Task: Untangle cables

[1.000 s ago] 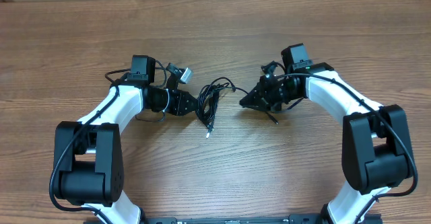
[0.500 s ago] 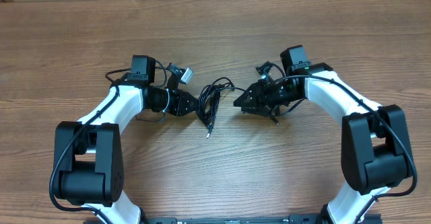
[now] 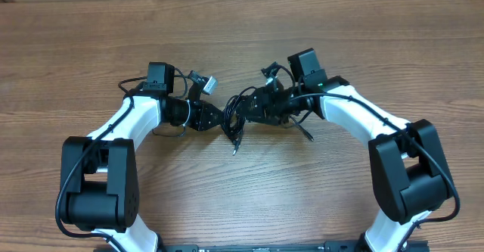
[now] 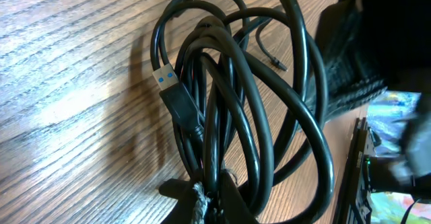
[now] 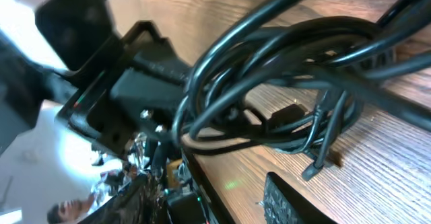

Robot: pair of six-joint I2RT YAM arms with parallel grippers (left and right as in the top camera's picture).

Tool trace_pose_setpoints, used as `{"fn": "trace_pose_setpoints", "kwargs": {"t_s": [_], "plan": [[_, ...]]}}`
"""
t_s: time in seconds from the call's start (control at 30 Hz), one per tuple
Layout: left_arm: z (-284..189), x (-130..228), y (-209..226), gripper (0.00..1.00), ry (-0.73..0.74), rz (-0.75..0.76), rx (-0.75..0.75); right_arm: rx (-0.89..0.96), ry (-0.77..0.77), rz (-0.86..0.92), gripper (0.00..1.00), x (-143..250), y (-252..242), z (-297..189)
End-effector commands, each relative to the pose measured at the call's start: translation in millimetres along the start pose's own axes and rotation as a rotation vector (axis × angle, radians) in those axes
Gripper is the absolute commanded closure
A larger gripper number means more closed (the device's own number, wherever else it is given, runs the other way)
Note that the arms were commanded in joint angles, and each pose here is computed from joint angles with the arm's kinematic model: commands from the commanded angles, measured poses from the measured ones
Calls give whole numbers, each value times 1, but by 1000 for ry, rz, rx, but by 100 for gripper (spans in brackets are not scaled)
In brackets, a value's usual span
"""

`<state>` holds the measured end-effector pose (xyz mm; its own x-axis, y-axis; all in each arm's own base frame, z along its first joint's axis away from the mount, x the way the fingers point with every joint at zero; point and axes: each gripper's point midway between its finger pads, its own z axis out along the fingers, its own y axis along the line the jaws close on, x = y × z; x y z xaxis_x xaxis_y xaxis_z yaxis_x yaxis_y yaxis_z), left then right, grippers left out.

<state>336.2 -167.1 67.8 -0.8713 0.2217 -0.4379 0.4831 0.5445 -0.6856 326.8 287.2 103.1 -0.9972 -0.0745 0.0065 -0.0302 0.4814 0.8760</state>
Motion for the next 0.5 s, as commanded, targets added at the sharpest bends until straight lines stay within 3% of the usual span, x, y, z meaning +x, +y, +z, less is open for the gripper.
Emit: {"fn": "trace_pose_setpoints", "kwargs": {"t_s": [0.0, 0.3, 0.47], "plan": [[-2, -6, -9, 96, -20, 34, 46, 83, -81, 57, 52, -10, 3, -1], [-2, -7, -11, 96, -24, 35, 59, 221, -188, 93, 58, -22, -11, 9], [-2, -7, -11, 96, -24, 35, 59, 223, -217, 88, 76, -27, -9, 10]]}}
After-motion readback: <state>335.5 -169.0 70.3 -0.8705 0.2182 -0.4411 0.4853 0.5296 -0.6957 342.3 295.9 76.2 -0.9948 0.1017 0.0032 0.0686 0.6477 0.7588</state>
